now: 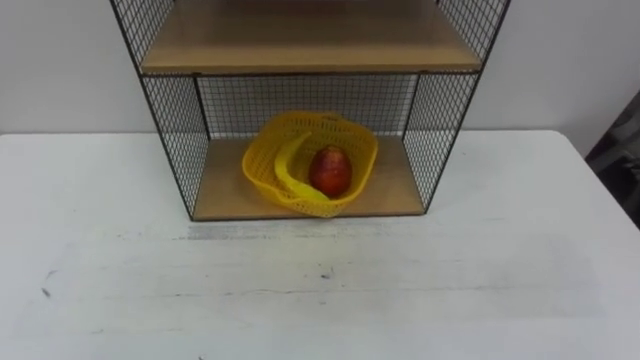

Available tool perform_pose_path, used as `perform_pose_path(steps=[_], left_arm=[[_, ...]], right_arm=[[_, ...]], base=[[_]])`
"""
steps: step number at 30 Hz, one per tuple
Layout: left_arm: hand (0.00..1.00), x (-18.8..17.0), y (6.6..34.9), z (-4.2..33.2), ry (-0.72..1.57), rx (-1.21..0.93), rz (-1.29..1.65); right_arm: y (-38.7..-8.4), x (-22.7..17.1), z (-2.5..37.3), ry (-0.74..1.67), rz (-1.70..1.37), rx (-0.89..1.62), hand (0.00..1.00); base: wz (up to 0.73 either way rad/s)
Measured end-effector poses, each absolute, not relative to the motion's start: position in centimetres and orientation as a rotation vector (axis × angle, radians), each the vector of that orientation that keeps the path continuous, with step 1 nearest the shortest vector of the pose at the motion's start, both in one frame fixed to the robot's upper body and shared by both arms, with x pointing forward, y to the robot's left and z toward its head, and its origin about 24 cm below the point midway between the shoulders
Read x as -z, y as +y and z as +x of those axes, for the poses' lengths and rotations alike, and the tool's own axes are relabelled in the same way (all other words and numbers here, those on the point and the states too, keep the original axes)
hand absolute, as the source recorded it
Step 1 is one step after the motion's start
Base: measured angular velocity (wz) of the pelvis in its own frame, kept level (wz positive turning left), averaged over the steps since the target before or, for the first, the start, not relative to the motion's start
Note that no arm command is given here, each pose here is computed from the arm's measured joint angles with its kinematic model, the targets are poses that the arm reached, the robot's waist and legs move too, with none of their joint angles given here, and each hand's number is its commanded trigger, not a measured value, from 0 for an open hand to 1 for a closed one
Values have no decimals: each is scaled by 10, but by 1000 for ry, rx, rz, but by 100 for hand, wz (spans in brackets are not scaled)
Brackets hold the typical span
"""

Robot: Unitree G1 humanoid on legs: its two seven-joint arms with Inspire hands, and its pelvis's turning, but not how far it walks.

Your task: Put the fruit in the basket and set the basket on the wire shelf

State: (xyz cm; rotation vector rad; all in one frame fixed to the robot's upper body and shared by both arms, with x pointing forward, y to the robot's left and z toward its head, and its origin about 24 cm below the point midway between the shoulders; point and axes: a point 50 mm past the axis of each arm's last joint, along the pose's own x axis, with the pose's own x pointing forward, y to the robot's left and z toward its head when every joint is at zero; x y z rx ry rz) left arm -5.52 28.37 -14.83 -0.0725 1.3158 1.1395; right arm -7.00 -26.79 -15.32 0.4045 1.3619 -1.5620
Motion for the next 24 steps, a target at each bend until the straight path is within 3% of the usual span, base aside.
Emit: perform_pose_path(steps=[2, 5, 8, 14, 24], left_arm=[[0, 154, 276, -35, 1369, -893, 67], [0, 159, 264, -3, 1354, -668, 171], [0, 163, 255, 5, 1371, -534, 208], [0, 166, 246, 9, 1398, -445, 201], [0, 168, 241, -5, 1462, -391, 242]], right_arm=[[-267, 157, -53, 1468, 164, 1193, 0], [-264, 163, -18, 1486, -22, 867, 0], [-260, 165, 5, 1465, -98, 669, 0], [-254, 167, 11, 1498, -225, 425, 0], [-251, 169, 1, 1583, -277, 313, 0]], base=[[-7], [-8], [-3], [5], [-5]])
